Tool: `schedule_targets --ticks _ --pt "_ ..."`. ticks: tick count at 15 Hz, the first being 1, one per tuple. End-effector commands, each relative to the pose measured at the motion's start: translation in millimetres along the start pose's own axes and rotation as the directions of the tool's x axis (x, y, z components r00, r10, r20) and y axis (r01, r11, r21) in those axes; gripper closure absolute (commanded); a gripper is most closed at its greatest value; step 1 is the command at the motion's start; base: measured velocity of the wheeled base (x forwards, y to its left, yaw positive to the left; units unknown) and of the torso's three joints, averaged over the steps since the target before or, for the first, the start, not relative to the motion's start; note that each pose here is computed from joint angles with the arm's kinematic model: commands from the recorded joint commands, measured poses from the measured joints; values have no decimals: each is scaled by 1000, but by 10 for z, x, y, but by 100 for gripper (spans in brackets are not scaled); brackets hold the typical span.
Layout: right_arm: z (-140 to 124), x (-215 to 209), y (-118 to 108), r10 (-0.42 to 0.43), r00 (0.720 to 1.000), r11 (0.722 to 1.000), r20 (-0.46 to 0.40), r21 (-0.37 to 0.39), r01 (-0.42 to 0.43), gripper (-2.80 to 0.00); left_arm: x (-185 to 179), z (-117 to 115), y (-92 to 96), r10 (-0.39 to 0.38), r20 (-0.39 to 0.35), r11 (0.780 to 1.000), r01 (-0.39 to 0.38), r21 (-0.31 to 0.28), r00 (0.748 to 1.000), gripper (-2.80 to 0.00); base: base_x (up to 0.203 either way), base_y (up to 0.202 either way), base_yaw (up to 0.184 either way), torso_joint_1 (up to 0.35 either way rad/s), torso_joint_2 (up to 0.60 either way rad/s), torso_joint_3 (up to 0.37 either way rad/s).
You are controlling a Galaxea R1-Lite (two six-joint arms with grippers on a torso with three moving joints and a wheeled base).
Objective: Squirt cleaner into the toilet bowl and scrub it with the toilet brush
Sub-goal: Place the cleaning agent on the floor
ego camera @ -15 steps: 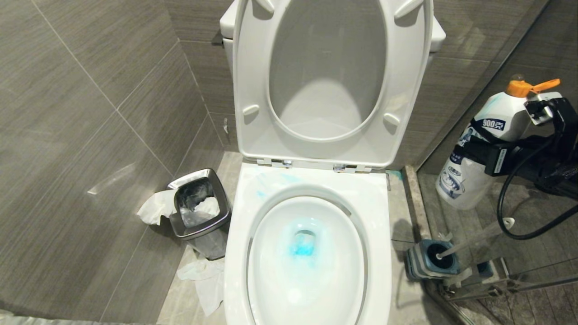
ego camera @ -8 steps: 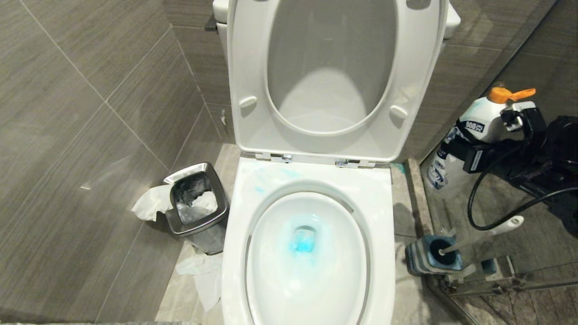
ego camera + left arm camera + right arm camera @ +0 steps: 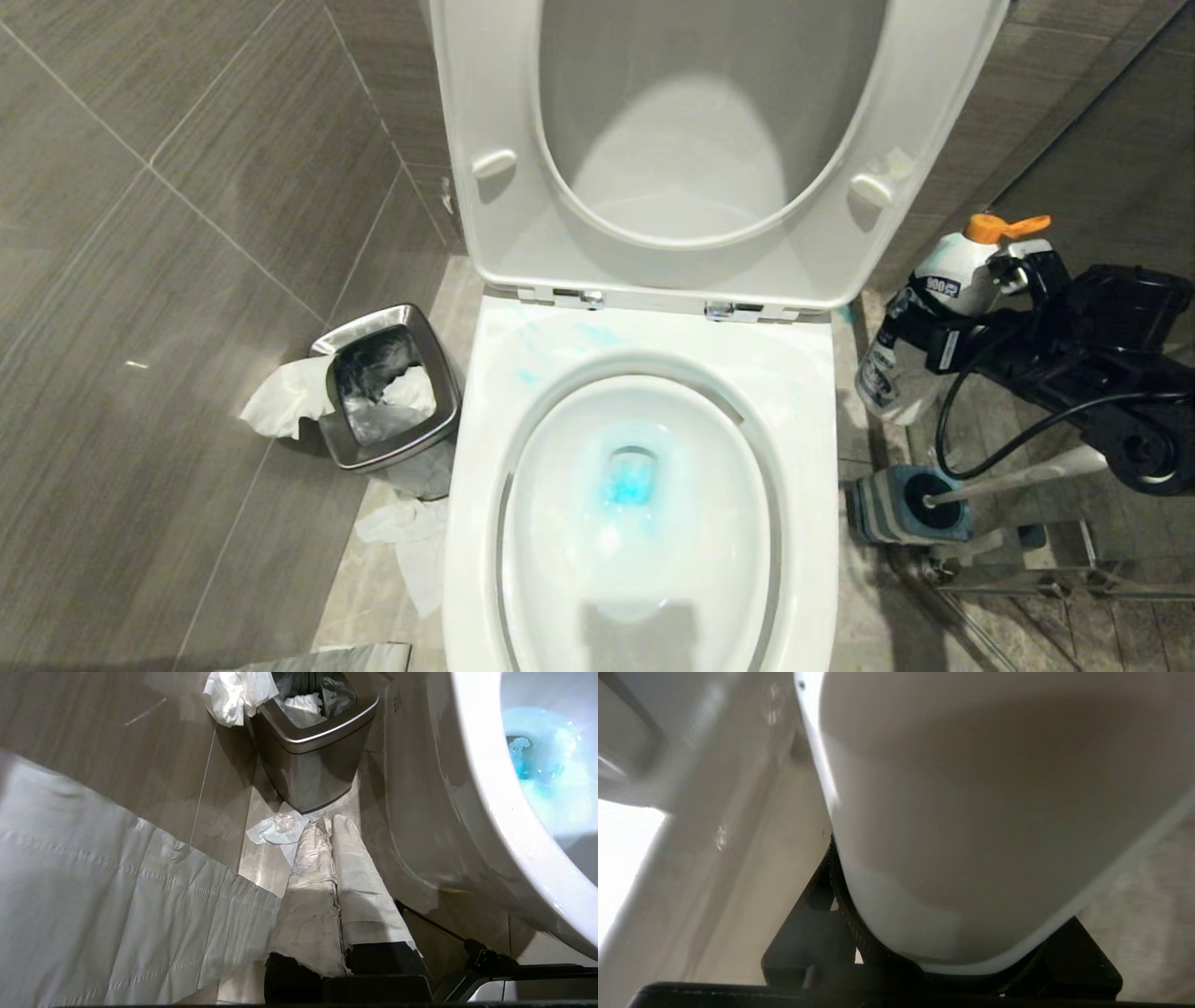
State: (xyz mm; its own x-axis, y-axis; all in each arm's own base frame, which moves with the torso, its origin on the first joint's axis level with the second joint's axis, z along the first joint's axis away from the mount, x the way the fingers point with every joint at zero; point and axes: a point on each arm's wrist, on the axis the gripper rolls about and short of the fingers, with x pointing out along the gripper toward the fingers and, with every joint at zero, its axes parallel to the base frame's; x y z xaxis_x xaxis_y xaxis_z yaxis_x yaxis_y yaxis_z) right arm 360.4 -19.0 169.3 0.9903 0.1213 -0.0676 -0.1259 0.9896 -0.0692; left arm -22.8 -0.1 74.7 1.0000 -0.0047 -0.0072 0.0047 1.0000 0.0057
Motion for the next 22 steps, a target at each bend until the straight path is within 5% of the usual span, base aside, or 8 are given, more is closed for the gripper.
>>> schedule_targets --ticks 1,16,22 --pt "-59 65 24 15 1000 1000 -10 0 -15 0 3 -7 0 0 -5 1000 0 0 1000 0 0 0 0 2 -4 -196" --pt "-143 470 36 46 995 997 92 -65 -41 0 1 -6 0 -2 -3 1000 2 2 1000 0 0 0 0 1 1 -152" --pt "-417 836 73 58 987 996 149 -78 -47 0 2 -6 -1 -3 -5 1000 3 2 1000 0 0 0 0 0 0 0"
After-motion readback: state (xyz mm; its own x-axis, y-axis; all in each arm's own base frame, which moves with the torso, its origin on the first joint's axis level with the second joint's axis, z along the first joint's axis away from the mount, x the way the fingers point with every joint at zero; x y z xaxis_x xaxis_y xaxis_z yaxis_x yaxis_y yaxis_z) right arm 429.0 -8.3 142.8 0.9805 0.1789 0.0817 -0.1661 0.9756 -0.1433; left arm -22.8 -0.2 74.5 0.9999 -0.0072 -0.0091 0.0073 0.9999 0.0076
